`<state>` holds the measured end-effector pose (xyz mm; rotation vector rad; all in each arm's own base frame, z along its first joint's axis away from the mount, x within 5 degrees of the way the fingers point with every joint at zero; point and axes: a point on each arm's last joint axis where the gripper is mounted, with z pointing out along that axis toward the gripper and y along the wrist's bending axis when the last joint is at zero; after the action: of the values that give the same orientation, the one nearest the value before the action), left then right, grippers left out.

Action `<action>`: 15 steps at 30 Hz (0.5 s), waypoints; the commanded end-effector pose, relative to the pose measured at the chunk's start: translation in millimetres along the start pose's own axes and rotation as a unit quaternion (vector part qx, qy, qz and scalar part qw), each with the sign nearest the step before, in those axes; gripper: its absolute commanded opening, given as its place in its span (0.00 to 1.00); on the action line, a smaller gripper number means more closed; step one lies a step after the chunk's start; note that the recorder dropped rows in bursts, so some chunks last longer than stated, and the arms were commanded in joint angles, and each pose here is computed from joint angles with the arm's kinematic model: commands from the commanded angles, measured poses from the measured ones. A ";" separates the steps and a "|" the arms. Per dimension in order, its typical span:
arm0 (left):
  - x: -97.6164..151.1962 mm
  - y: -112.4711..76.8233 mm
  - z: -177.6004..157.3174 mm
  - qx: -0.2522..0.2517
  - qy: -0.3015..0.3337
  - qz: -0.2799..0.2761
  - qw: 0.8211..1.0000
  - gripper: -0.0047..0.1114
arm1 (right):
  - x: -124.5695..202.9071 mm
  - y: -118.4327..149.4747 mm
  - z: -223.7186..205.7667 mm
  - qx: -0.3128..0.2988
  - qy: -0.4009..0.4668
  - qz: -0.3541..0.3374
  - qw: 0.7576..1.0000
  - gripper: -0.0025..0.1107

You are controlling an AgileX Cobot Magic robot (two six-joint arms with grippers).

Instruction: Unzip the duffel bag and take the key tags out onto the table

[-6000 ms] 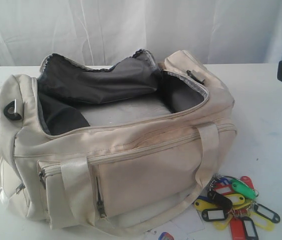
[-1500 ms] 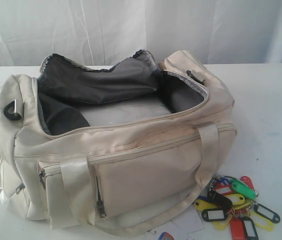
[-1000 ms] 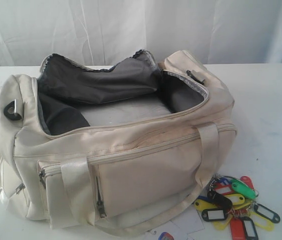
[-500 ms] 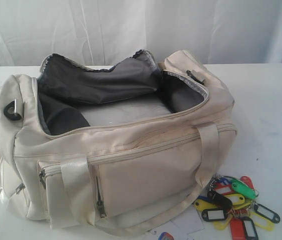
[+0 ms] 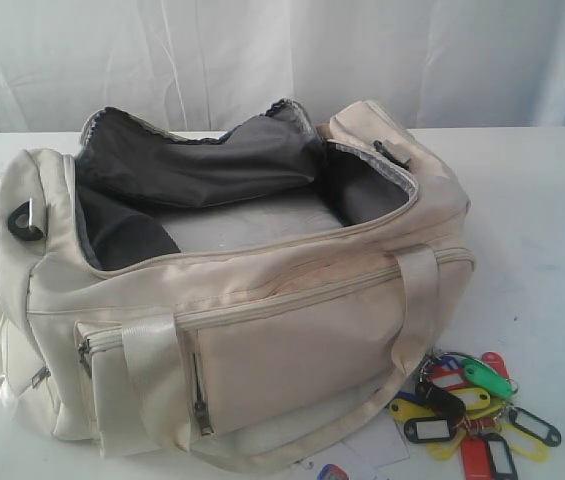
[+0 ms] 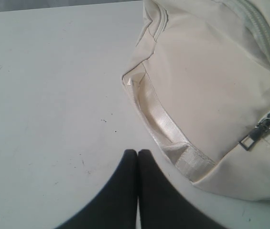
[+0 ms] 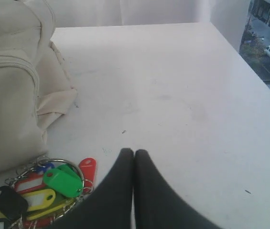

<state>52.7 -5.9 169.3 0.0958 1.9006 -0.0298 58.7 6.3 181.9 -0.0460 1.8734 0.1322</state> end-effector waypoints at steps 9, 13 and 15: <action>-0.1 -0.6 -0.2 0.004 -0.003 -0.005 1.000 0.04 | -0.8 0.0 0.2 0.000 -0.011 -0.002 1.000 0.02; -0.1 -0.6 -0.2 0.004 -0.003 -0.005 1.000 0.04 | -1.2 0.1 0.0 -0.001 -0.013 -0.001 1.000 0.02; -0.1 -0.6 -0.2 0.004 -0.003 -0.005 1.000 0.04 | -0.8 0.0 -0.9 -0.001 -0.015 0.000 1.000 0.02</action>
<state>52.7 -5.9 169.3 0.0958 1.9006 -0.0298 58.8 6.3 182.7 -0.0465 1.8628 0.1325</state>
